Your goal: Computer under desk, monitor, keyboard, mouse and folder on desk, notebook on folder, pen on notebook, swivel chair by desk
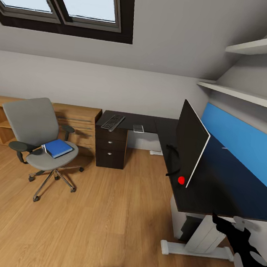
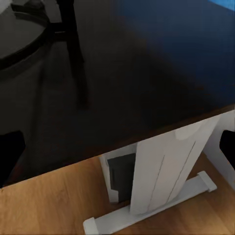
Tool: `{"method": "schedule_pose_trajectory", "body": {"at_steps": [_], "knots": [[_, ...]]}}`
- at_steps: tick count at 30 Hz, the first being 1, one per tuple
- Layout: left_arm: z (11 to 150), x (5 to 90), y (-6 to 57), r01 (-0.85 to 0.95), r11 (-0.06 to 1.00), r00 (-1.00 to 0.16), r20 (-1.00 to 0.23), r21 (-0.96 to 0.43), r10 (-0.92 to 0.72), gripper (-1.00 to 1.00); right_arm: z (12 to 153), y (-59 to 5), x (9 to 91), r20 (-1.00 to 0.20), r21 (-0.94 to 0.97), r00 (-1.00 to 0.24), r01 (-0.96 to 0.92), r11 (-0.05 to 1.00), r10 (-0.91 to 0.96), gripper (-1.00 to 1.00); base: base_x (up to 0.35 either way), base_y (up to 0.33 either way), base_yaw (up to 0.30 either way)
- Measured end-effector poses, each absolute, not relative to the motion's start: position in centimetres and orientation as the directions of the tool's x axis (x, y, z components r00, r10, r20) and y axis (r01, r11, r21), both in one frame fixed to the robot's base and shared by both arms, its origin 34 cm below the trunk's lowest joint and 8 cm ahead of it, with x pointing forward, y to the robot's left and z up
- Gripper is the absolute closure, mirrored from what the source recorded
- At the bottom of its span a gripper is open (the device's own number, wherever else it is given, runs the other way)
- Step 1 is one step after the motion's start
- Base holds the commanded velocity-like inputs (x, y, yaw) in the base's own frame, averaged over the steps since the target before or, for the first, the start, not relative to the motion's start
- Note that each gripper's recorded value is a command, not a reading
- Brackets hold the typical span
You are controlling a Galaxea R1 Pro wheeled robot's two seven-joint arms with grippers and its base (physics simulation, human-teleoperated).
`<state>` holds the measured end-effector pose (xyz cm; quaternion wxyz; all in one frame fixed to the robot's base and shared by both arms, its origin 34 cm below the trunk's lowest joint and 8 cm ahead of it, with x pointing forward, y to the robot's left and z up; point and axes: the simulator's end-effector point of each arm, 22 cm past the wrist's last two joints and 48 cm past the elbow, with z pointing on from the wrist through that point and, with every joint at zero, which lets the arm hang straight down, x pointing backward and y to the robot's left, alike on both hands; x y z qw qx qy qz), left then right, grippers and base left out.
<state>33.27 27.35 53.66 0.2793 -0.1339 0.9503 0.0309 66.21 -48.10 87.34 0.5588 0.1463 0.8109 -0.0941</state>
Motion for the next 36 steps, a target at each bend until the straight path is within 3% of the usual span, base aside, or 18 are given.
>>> {"method": "schedule_pose_trajectory", "body": {"at_steps": [12,23,36], "knots": [[53.7,33.3,27.3,-0.270,0.963,-0.808,-0.540,-0.017,-0.236,-1.00,94.5,-42.0,68.9,-0.977,0.039,-0.195,0.234,0.971,0.087,-1.00,0.000,0.000,0.000],[53.7,33.3,27.3,-0.268,0.963,-0.808,-0.540,-0.017,-0.234,-1.00,95.1,-37.1,69.6,-0.978,0.007,-0.205,0.127,0.992,0.033,-1.00,0.000,0.000,0.000],[53.9,33.6,27.3,-0.268,0.963,-0.799,-0.554,-0.017,-0.233,-1.00,96.0,-36.2,69.8,-0.986,-0.025,-0.165,0.108,0.994,-0.007,-1.00,0.035,0.000,0.000]]}}
